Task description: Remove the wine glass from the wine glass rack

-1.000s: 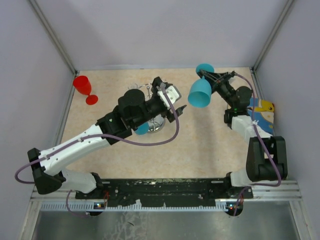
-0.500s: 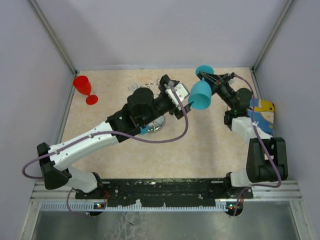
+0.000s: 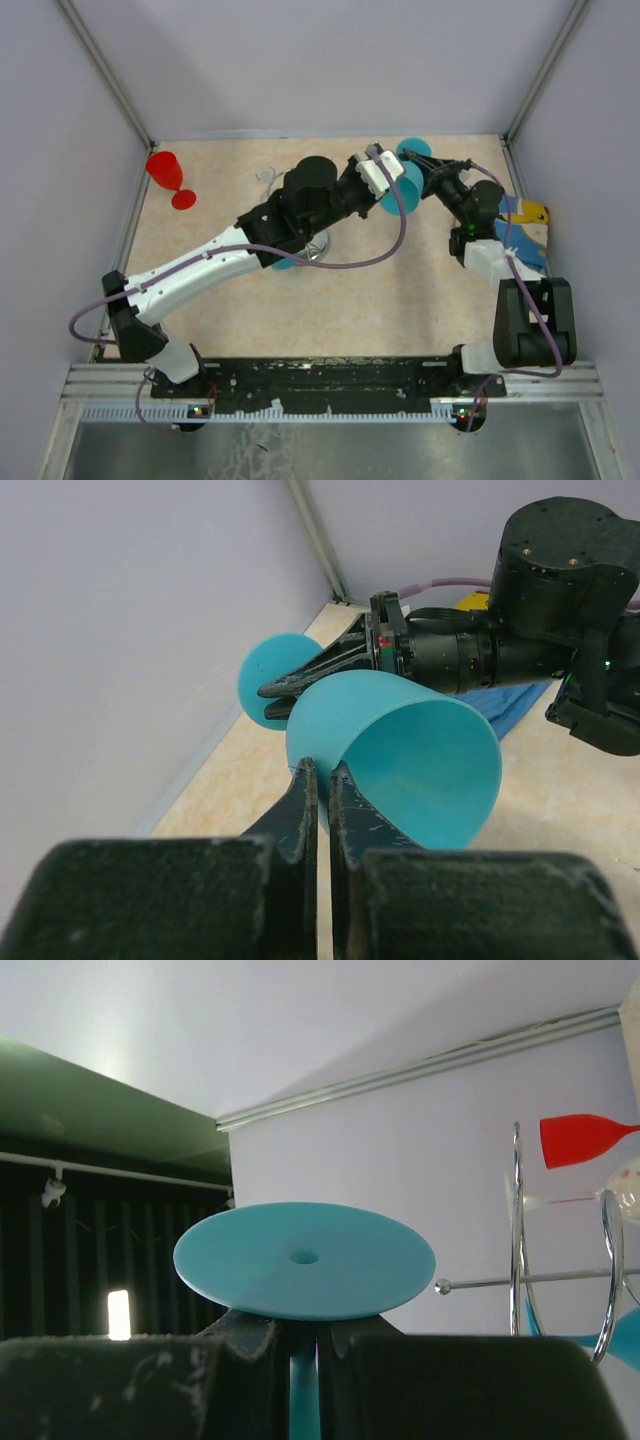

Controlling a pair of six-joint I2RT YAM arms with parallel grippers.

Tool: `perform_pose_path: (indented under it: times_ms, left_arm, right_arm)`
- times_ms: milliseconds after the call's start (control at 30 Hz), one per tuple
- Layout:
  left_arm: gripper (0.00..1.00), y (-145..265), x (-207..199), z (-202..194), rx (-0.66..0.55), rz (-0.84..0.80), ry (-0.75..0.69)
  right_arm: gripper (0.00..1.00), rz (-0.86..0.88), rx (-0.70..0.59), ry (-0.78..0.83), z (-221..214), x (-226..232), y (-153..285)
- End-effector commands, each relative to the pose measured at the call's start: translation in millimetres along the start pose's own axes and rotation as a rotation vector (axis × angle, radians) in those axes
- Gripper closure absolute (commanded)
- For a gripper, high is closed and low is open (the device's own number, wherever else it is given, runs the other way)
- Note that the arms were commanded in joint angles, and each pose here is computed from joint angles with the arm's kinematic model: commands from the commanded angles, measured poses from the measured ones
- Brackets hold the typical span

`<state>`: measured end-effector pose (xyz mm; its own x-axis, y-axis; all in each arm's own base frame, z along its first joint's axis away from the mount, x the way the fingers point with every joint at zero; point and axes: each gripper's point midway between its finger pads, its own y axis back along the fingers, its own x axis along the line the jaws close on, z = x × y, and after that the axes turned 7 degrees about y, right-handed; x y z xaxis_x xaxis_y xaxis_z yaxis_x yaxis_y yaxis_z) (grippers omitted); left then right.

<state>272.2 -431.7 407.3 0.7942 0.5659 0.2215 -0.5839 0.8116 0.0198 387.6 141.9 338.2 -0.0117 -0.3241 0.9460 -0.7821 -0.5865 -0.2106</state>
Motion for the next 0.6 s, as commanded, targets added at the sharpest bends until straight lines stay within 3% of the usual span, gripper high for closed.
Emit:
perform_pose_path:
  times_ms: [0, 67, 133, 233, 400, 467, 567]
  left_arm:
    - [1.0, -10.4, -9.0, 13.5, -0.018, -0.04, 0.039]
    - [0.96, -15.3, -13.2, 8.0, 0.005, -0.058, 0.033]
    - [0.84, -19.0, -16.7, 3.5, 0.011, -0.069, 0.035]
    - [0.83, -24.2, -20.0, -0.1, 0.015, -0.079, 0.038]
    - [1.0, -34.6, -24.0, -8.3, 0.043, -0.087, 0.041]
    - [1.0, -38.0, -22.4, -11.4, 0.054, -0.075, 0.037]
    - [1.0, -42.1, -14.8, -12.3, 0.06, -0.031, 0.03]
  right_arm:
    - [1.0, 0.102, 0.102, 0.07, -35.1, 34.0, 10.5]
    - [1.0, 0.105, 0.099, 0.067, -35.1, 34.6, 10.6]
    - [1.0, 0.103, 0.103, 0.067, -35.8, 35.0, 10.5]
    - [1.0, 0.103, 0.104, 0.067, -36.1, 34.3, 11.3]
    - [0.98, 0.106, 0.104, 0.057, -35.8, 32.7, 12.6]
    - [0.83, 0.109, 0.098, 0.051, -34.8, 31.5, 13.8]
    - [0.53, 0.105, 0.063, 0.042, -27.5, 27.0, 17.6]
